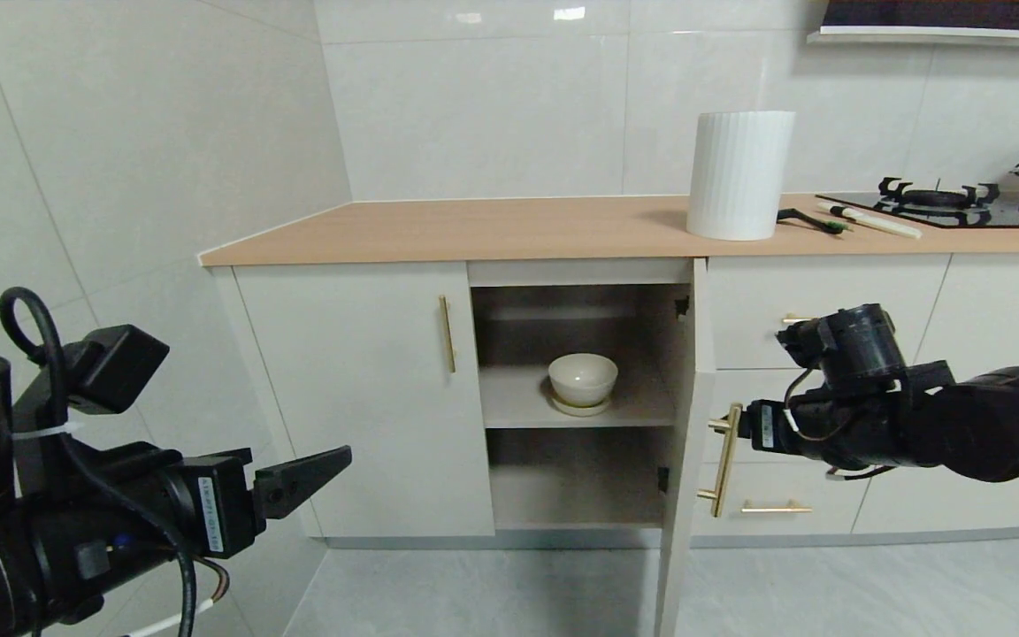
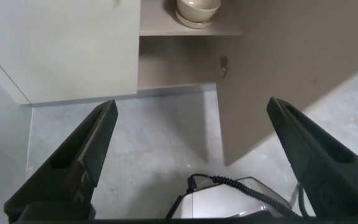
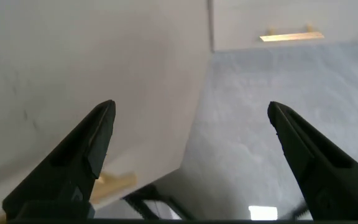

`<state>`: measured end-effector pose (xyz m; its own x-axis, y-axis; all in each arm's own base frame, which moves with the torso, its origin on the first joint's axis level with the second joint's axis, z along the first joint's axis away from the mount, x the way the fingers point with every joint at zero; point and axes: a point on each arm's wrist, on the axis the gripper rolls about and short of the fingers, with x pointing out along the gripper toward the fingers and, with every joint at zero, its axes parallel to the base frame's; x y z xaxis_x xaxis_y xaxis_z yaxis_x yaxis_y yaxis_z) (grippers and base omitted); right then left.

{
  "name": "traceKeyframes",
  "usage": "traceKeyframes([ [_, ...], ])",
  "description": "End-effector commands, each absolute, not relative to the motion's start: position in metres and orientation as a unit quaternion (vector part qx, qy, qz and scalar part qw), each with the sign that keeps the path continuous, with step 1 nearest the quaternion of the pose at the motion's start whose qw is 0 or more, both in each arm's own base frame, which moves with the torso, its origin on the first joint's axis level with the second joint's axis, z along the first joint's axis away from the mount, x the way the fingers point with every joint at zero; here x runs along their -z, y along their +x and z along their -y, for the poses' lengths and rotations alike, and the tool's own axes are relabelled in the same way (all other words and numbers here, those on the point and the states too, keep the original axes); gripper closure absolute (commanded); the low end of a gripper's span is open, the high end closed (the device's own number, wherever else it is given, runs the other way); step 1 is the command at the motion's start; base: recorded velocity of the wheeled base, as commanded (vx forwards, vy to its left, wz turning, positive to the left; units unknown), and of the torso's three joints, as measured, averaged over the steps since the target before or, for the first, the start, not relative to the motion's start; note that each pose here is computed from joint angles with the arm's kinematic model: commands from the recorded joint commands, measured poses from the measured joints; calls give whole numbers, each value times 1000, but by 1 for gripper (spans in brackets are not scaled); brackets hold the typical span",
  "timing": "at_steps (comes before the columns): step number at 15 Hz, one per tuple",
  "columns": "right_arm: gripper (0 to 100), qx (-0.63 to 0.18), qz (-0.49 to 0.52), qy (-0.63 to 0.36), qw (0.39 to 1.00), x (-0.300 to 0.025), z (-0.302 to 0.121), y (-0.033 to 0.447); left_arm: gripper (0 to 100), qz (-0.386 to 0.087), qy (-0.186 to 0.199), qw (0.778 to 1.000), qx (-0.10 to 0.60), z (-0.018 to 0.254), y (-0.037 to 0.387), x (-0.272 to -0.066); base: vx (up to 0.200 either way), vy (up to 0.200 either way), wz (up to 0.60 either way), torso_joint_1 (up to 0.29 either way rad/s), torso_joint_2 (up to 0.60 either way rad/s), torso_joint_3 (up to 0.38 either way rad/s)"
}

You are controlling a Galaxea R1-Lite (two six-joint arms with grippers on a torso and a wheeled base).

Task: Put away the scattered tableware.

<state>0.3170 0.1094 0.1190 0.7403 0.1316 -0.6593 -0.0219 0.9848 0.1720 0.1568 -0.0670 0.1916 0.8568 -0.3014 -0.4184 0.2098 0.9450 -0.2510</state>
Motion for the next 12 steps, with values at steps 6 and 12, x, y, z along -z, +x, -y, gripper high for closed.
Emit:
traceKeyframes([
  [6, 0, -90, -372, 62, 922, -98, -151, 339, 0, -240, -97, 957, 132, 68, 159, -189, 0, 0, 0, 0, 0, 0],
  [12, 0, -106, -377, 65, 918, -95, -160, 340, 0, -240, -96, 957, 131, 68, 160, -189, 0, 0, 0, 0, 0, 0],
])
